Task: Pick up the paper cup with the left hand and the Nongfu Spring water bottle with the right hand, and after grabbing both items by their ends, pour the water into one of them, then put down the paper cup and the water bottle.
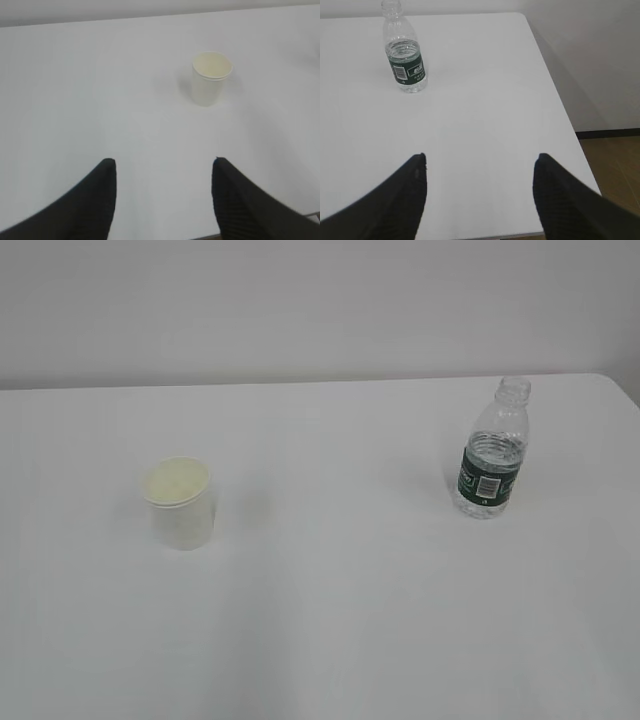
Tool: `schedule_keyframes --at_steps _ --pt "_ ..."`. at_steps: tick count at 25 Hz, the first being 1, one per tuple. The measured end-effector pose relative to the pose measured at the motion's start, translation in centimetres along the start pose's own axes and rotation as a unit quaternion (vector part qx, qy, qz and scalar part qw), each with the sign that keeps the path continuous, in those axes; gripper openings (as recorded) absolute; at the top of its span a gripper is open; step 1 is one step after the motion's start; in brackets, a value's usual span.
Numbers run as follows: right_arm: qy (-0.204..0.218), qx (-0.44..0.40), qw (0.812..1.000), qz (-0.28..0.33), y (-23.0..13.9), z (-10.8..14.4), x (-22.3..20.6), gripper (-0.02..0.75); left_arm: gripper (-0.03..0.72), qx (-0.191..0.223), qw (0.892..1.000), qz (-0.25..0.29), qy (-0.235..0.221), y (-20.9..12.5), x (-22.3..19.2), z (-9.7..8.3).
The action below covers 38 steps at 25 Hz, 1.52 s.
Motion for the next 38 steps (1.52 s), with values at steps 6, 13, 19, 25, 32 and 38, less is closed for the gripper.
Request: schedule_keyframes --at_steps 6,13,19,25,32,38 --pt "0.002 0.0 1.0 -0.022 1.5 0.0 0.2 0.511 0.43 0.0 1.0 0.002 0.001 0.3 -0.4 0.1" --pt "0.004 0.002 0.999 -0.047 3.3 0.2 -0.5 0.511 0.43 0.002 1.0 0.009 -0.001 0.8 -1.2 0.1" --pt "0.022 -0.007 0.996 -0.081 5.4 0.9 -1.0 0.512 0.425 -0.024 0.999 0.021 -0.01 2.2 -2.1 0.1" --pt "0.038 -0.019 0.995 -0.093 7.0 1.6 -2.1 0.512 0.421 -0.062 0.998 0.003 -0.028 5.6 -3.4 -0.5" --pt "0.053 -0.033 0.99 -0.126 9.2 2.1 -2.8 0.512 0.414 -0.067 0.996 -0.044 -0.04 8.7 -5.4 -1.3" --pt "0.062 -0.046 0.987 -0.139 10.9 2.5 -4.2 0.512 0.412 -0.071 0.995 -0.053 -0.036 9.6 -6.4 -1.3"
Point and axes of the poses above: a point on each arm's last joint axis where the gripper is mounted, x pointing back along that axis away from the gripper, z along the wrist's bending axis when the last joint is at zero, y = z × x, the point moved 10 cm from there along -x, pointing out along that axis toward the gripper, and after that the axes turned 1 degree about -x, right-handed, at the moved point
